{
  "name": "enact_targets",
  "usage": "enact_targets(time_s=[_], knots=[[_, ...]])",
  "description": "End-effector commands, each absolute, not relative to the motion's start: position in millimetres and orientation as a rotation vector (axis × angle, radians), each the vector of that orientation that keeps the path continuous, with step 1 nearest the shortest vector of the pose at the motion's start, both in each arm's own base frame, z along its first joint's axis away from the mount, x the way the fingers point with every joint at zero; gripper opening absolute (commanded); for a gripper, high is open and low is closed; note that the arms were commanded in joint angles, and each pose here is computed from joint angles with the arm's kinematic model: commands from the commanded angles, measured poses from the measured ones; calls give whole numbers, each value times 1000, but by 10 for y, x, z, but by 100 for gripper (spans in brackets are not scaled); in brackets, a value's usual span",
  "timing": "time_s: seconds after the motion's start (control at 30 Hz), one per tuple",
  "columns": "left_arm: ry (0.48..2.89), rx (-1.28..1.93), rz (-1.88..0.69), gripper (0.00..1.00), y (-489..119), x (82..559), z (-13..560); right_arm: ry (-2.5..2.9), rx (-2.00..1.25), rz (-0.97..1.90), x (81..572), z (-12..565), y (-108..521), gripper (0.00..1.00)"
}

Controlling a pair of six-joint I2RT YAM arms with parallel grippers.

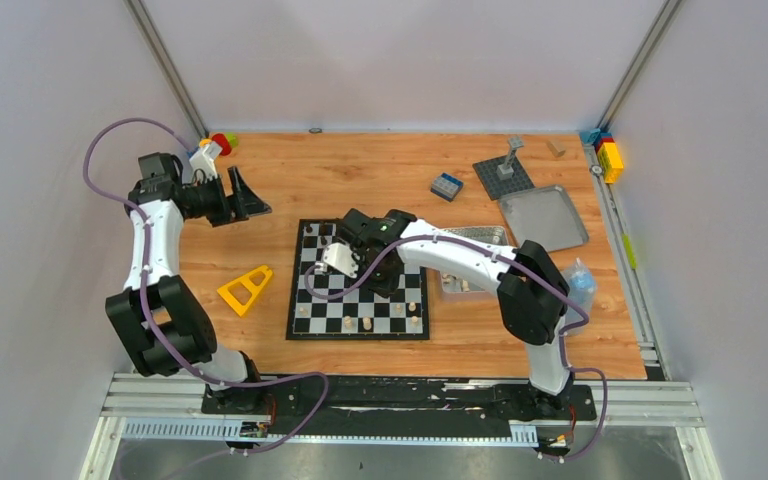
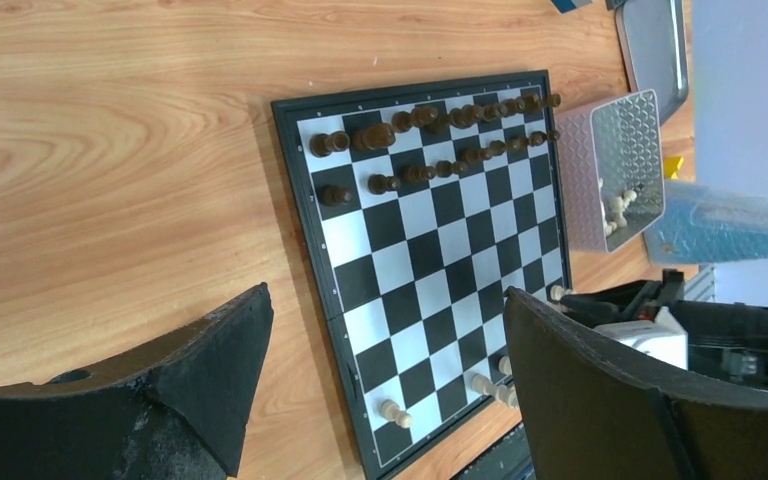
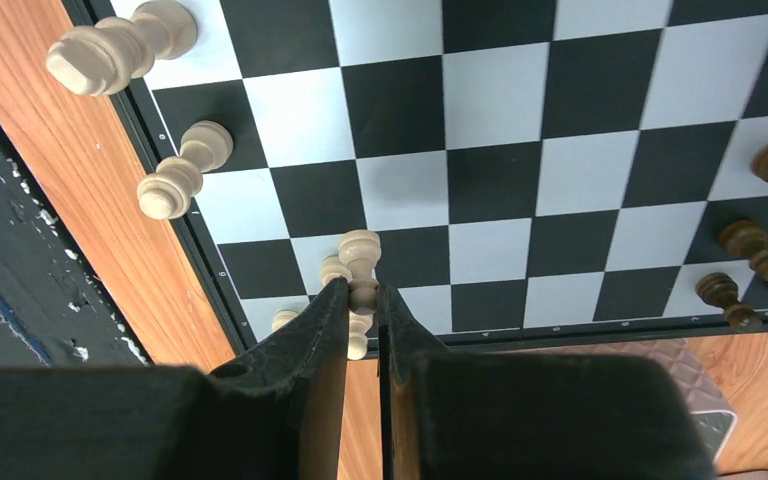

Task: Set up the chess pieces on the board
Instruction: Place the chess piece on the chessboard.

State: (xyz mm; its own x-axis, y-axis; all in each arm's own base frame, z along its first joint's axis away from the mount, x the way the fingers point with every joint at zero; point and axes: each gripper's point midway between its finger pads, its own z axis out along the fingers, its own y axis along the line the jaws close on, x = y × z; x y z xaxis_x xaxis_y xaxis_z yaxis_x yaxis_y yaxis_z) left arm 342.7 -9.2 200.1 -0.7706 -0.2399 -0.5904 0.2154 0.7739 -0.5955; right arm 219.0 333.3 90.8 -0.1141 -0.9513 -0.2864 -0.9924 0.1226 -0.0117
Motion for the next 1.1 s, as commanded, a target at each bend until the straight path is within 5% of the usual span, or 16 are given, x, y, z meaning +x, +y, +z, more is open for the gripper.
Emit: enact_targets(time_s=[0.0, 1.07], knots=[[2244, 57, -872, 92, -124, 3360, 2118, 2152, -2007, 158, 2189, 943, 3312, 1], [2163, 115, -851, 93, -191, 3276, 2306, 2151, -2124, 97, 2031, 666, 3431, 2]])
